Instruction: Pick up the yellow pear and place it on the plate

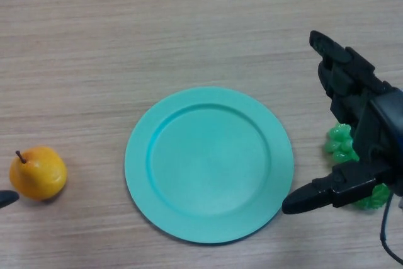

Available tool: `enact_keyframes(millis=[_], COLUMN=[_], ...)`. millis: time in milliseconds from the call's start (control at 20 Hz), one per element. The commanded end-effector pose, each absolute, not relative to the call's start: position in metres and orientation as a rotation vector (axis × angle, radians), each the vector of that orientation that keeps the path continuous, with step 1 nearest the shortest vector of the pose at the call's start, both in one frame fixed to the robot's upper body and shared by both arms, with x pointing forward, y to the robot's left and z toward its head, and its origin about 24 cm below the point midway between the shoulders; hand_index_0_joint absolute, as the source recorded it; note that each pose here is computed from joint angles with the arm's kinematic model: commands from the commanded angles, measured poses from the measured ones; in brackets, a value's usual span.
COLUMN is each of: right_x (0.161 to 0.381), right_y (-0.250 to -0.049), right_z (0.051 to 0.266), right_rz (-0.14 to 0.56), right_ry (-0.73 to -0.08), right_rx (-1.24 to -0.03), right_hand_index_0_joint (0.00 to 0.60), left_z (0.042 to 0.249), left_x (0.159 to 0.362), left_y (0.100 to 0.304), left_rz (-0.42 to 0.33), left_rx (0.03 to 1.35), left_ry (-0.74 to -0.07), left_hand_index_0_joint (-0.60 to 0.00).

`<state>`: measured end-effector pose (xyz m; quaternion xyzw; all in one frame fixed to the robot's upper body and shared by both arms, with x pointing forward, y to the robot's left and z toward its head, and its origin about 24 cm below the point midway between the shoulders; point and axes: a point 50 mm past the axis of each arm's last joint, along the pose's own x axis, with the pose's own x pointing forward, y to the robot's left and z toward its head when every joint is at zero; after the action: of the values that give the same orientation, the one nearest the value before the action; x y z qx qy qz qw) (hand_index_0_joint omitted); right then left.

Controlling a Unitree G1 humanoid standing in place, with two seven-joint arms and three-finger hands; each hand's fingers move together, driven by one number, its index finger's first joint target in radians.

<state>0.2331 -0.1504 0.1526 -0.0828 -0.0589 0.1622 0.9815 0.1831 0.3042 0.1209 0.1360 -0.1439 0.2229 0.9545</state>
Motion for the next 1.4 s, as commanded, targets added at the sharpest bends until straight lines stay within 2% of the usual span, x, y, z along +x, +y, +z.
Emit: enact_keyframes(millis=[50,200,300,600,650,850,1100,1300,1400], right_x=[0.226,0.226,0.224,0.222,0.221,0.216,0.213,0.213,0.212], right_y=[-0.152,-0.153,-0.154,-0.157,-0.158,-0.166,-0.171,-0.174,-0.175], right_z=[0.186,0.185,0.184,0.185,0.185,0.188,0.188,0.19,0.19], right_rz=[0.301,0.293,0.286,0.274,0.266,0.221,0.199,0.179,0.174], right_ry=[-0.364,-0.36,-0.348,-0.341,-0.341,-0.378,-0.373,-0.386,-0.394], right_rx=[-0.204,-0.195,-0.197,-0.213,-0.205,-0.222,-0.218,-0.223,-0.223], right_hand_index_0_joint=[0.0,0.0,0.0,0.0,0.0,0.0,0.0,0.0,0.0], left_z=[0.156,0.147,0.141,0.159,0.161,0.173,0.186,0.188,0.191], left_x=[0.173,0.177,0.18,0.183,0.184,0.191,0.2,0.21,0.214], left_y=[0.307,0.314,0.316,0.299,0.294,0.263,0.23,0.211,0.206], left_rz=[0.478,0.486,0.482,0.422,0.394,0.242,0.057,-0.068,-0.082], left_rx=[0.351,0.326,0.329,0.352,0.344,0.315,0.29,0.245,0.219], left_ry=[-0.451,-0.449,-0.41,-0.431,-0.423,-0.461,-0.517,-0.474,-0.473], left_hand_index_0_joint=[0.0,0.0,0.0,0.0,0.0,0.0,0.0,0.0,0.0])
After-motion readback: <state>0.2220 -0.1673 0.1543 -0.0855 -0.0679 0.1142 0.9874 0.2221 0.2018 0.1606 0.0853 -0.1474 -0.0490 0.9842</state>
